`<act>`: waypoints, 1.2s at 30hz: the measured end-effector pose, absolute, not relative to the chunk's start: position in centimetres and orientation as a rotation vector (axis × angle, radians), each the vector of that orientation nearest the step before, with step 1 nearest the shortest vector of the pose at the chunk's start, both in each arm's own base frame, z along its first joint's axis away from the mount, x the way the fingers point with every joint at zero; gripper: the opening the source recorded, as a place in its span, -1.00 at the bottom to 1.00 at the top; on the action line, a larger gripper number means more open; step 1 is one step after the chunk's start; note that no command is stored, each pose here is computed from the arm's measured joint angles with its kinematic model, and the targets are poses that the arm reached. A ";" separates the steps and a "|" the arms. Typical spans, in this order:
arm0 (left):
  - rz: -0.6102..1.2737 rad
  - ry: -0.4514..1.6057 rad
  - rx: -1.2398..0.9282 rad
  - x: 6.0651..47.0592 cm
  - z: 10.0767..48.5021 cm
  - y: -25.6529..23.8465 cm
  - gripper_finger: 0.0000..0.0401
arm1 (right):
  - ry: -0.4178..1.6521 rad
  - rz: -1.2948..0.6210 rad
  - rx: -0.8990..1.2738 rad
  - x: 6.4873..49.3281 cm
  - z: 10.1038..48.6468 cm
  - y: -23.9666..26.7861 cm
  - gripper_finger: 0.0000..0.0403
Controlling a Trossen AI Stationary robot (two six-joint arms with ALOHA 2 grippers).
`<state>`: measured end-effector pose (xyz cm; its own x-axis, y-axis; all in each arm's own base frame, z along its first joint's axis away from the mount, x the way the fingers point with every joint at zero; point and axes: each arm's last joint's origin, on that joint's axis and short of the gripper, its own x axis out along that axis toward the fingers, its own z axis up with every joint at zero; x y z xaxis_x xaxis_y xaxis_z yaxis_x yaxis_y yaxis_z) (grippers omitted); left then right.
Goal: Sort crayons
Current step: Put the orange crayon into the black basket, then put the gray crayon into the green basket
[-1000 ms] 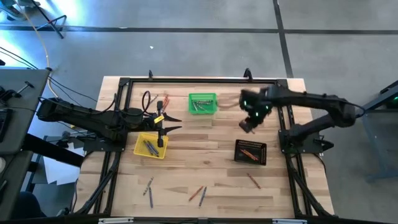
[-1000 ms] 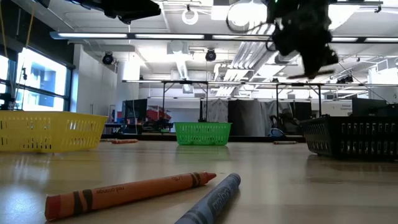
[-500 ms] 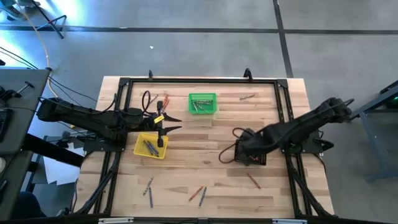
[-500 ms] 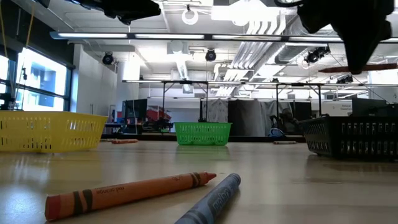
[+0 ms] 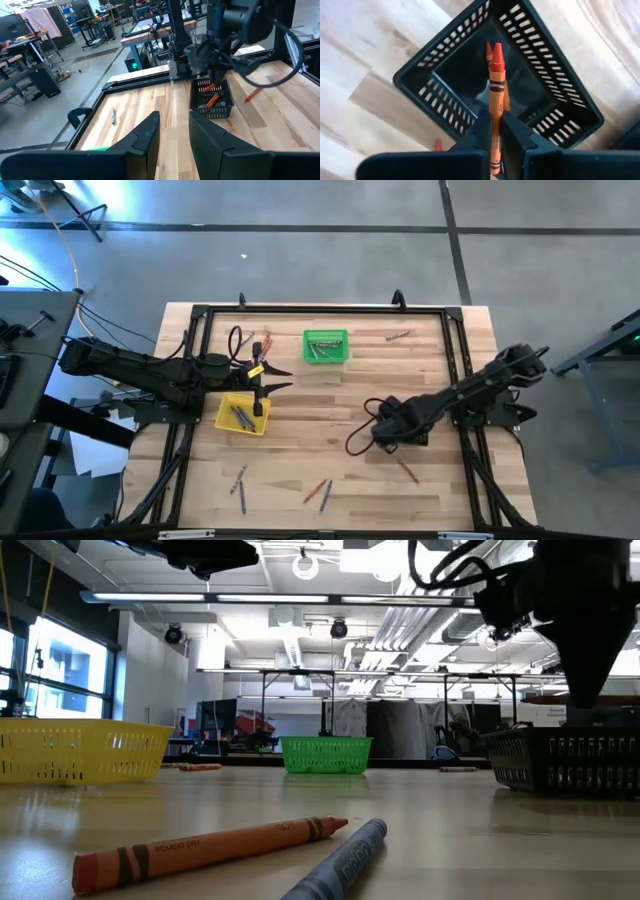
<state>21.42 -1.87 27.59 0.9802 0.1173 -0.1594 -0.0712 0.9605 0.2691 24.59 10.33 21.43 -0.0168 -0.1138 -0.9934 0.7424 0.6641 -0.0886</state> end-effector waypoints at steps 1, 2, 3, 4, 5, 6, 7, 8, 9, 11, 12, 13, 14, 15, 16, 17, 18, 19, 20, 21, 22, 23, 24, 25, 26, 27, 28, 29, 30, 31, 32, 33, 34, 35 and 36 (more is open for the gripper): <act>0.096 0.176 0.265 21.4 27.6 -1.9 -0.55 | 1.438 -0.746 0.564 24.7 21.4 10.2 -0.91; 0.096 0.176 0.266 21.4 27.6 -1.9 -0.55 | 1.438 -0.752 0.567 24.8 21.3 10.1 -0.88; 0.096 0.176 0.266 21.4 27.6 -1.9 -0.55 | 1.440 -0.758 0.569 24.8 21.3 9.9 -0.84; 0.096 0.177 0.266 21.4 27.6 -1.9 -0.55 | 1.443 -0.756 0.566 24.8 21.3 9.9 -0.79; 0.096 0.177 0.266 21.4 27.6 -1.9 -0.55 | 1.445 -0.754 0.564 24.8 21.3 9.8 -0.74; 0.096 0.178 0.266 21.4 27.6 -1.9 -0.55 | 1.447 -0.752 0.562 24.9 21.3 9.7 -0.69; 0.096 0.178 0.266 21.4 27.6 -1.9 -0.55 | 1.452 -0.746 0.560 24.9 21.3 9.6 -0.64; 0.096 0.178 0.266 21.4 27.6 -1.9 -0.55 | 1.461 -0.737 0.559 24.9 21.3 9.6 -0.60; 0.096 0.178 0.266 21.4 27.6 -1.9 -0.55 | 1.471 -0.728 0.563 24.9 21.3 9.5 -0.57; 0.096 0.178 0.266 21.4 27.6 -1.9 -0.55 | 1.486 -0.719 0.575 25.0 21.3 9.4 -0.52; 0.096 0.178 0.266 21.4 27.6 -1.9 -0.55 | 1.486 -0.718 0.577 25.0 21.3 9.4 -0.50; 0.096 0.178 0.266 21.4 27.6 -1.9 -0.55 | 1.487 -0.719 0.577 25.0 21.3 9.4 -0.50; 0.096 0.178 0.266 21.4 27.6 -1.9 -0.55 | 1.487 -0.719 0.576 25.0 21.3 9.4 -0.49; 0.096 0.178 0.266 21.4 27.6 -1.9 -0.55 | 1.490 -0.717 0.572 24.9 21.3 9.4 -0.49; 0.096 0.178 0.266 21.4 27.6 -1.9 -0.55 | 1.494 -0.713 0.565 24.9 21.3 9.4 -0.49; 0.096 0.178 0.266 21.4 27.6 -1.9 -0.55 | 1.499 -0.703 0.553 24.9 21.3 9.4 -0.49; 0.096 0.178 0.266 21.4 27.6 -1.9 -0.55 | 1.504 -0.696 0.544 24.9 21.3 9.3 -0.49; 0.096 0.178 0.266 21.4 27.6 -1.9 -0.55 | 1.510 -0.694 0.536 24.9 21.3 9.2 -0.49; 0.096 0.178 0.265 21.4 27.6 -1.9 -0.55 | 1.516 -0.698 0.533 24.9 21.3 9.0 -0.49; 0.096 0.178 0.265 21.4 27.6 -1.9 -0.55 | 1.520 -0.700 0.532 24.9 21.3 8.8 -0.49; 0.096 0.177 0.265 21.4 27.6 -1.9 -0.55 | 1.525 -0.703 0.529 25.0 21.3 8.4 -0.49; 0.096 0.178 0.265 21.4 27.6 -1.9 -0.55 | 1.532 -0.702 0.523 25.1 21.3 8.1 -0.49; 0.096 0.178 0.265 21.4 27.6 -1.9 -0.55 | 1.539 -0.700 0.517 25.1 21.4 7.7 -0.49; 0.096 0.178 0.266 21.4 27.6 -1.9 -0.55 | 1.544 -0.695 0.513 25.2 21.4 7.2 -0.49; 0.096 0.178 0.266 21.4 27.6 -1.9 -0.55 | 1.549 -0.688 0.507 25.4 21.4 6.7 -0.49; 0.096 0.177 0.266 21.4 27.6 -1.9 -0.55 | 1.554 -0.680 0.502 25.5 21.4 6.2 -0.49; 0.096 0.177 0.266 21.4 27.6 -1.9 -0.55 | 1.559 -0.673 0.498 25.6 21.4 5.6 -0.49; 0.096 0.177 0.266 21.4 27.6 -1.9 -0.55 | 1.564 -0.665 0.493 25.8 21.4 4.9 -0.49; 0.096 0.177 0.266 21.4 27.6 -1.9 -0.55 | 1.571 -0.656 0.486 25.9 21.4 4.2 -0.49; 0.096 0.177 0.266 21.4 27.6 -1.9 -0.55 | 1.578 -0.648 0.480 26.0 21.4 3.5 -0.49; 0.096 0.177 0.266 21.4 27.6 -1.9 -0.55 | 1.584 -0.641 0.474 26.1 21.4 2.7 -0.49; 0.096 0.177 0.266 21.4 27.6 -1.9 -0.55 | 1.586 -0.636 0.464 26.1 21.4 1.8 -0.49; 0.097 0.177 0.266 21.4 27.6 -1.9 -0.55 | 1.585 -0.639 0.453 26.2 21.4 0.9 -0.49; 0.097 0.177 0.266 21.4 27.6 -1.9 -0.55 | 1.585 -0.644 0.442 26.2 21.4 -0.1 -0.49; 0.096 0.177 0.266 21.4 27.6 -1.9 -0.55 | 1.582 -0.651 0.427 26.2 21.4 -1.1 -0.49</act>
<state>21.42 -1.86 27.58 0.9799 0.1180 -0.1608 -0.0713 0.9603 0.2697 26.19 -1.06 21.41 -0.1216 -0.1033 -0.9872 0.6211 0.7679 -0.1568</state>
